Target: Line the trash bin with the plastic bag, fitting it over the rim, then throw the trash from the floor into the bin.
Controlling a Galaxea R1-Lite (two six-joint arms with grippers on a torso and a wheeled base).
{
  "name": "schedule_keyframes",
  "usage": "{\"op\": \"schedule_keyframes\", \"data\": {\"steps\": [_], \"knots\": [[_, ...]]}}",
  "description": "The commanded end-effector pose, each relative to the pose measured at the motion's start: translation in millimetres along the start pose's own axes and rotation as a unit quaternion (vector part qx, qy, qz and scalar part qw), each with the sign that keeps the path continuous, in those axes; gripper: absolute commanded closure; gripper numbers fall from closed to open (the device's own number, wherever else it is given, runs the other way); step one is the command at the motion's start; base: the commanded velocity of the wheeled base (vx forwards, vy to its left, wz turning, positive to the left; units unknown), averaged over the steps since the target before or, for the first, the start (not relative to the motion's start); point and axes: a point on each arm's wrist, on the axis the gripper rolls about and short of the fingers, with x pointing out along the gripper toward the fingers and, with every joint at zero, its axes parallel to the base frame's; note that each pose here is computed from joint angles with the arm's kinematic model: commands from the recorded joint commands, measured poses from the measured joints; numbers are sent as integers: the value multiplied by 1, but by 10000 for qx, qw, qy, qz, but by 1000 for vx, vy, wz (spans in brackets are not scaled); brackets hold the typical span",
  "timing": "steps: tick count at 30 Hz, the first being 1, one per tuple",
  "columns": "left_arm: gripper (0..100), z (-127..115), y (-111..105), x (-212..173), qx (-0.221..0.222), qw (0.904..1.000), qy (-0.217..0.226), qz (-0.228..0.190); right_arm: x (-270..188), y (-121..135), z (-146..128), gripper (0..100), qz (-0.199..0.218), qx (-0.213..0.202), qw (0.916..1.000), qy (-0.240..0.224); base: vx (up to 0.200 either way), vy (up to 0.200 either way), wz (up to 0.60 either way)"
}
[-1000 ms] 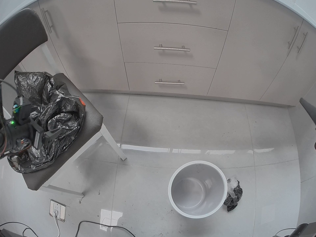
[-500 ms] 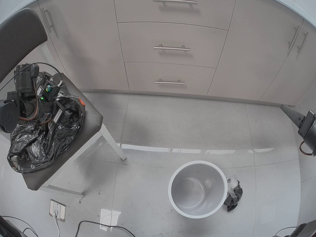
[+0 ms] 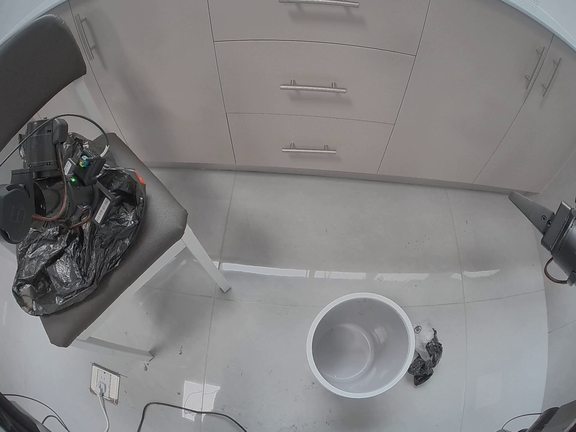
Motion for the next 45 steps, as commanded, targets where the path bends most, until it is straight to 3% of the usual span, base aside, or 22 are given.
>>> {"op": "schedule_keyframes", "data": {"steps": [1,4,9,12,13,14,15,16,17,18,19,20,21,22,24,27,31,35,40,45], "knots": [[100,5,1,-11,-19,9999,-160,12,-1,1,1,100,15,-3,10000,-30,0,0,0],[100,10,-2,-16,-268,9991,-309,-106,-1,1,1,100,15,-10,10000,-30,0,0,0],[100,26,-4,-40,-1116,9896,-832,-376,-1,0,0,100,4,-8,10000,-10,0,0,0],[100,45,-7,-72,-2021,9678,-1361,-629,-1,1,0,100,18,-7,10000,-3,0,0,0],[100,46,-6,-74,-2071,9664,-1389,-630,-1,1,0,100,18,-7,10000,-3,0,0,0],[100,59,-9,-96,-2719,9428,-1745,-828,0,1,0,100,24,3,10000,18,0,0,0],[100,65,-8,-109,-3066,9268,-1958,-928,0,1,-1,100,35,4,10000,32,0,0,0],[100,73,-4,-129,-3585,8997,-2247,-1070,0,1,-2,100,51,8,10000,66,0,0,0],[100,75,-4,-134,-3693,8937,-2297,-1106,0,2,-2,100,61,10,9999,80,0,0,0],[100,80,0,-151,-4179,8659,-2464,-1220,1,3,-4,100,101,18,9998,152,0,0,0],[100,82,1,-162,-4520,8458,-2523,-1293,1,4,-6,100,146,16,9997,200,0,0,0],[100,83,2,-164,-4617,8402,-2529,-1303,1,5,-6,100,159,17,9997,207,0,0,0],[100,81,0,-172,-5039,8184,-2399,-1371,0,6,-11,100,228,-19,9993,309,0,0,0],[100,81,0,-172,-5039,8184,-2399,-1371,0,6,-11,100,228,-19,9993,309,0,0,0],[100,72,-11,-160,-5682,7946,-1732,-1257,3,9,-27,100,367,-124,9969,688,0,0,0],[100,68,-25,-133,-6044,7787,-1224,-1153,6,8,-38,100,402,-370,9942,931,0,0,0],[100,72,-57,-93,-6175,7778,-605,-1007,13,7,-55,100,412,-462,9892,1330,0,0,0],[100,90,-93,-66,-6133,7803,-638,-1045,23,11,-69,100,518,-507,9832,1673,0,0,0],[100,111,-125,-87,-5980,7775,-836,-1759,37,24,-92,100,674,-862,9709,2131,0,0,0],[100,121,-138,-105,-5879,7745,-908,-2151,49,36,-117,100,781,-1137,9576,2528,0,0,0]]}}
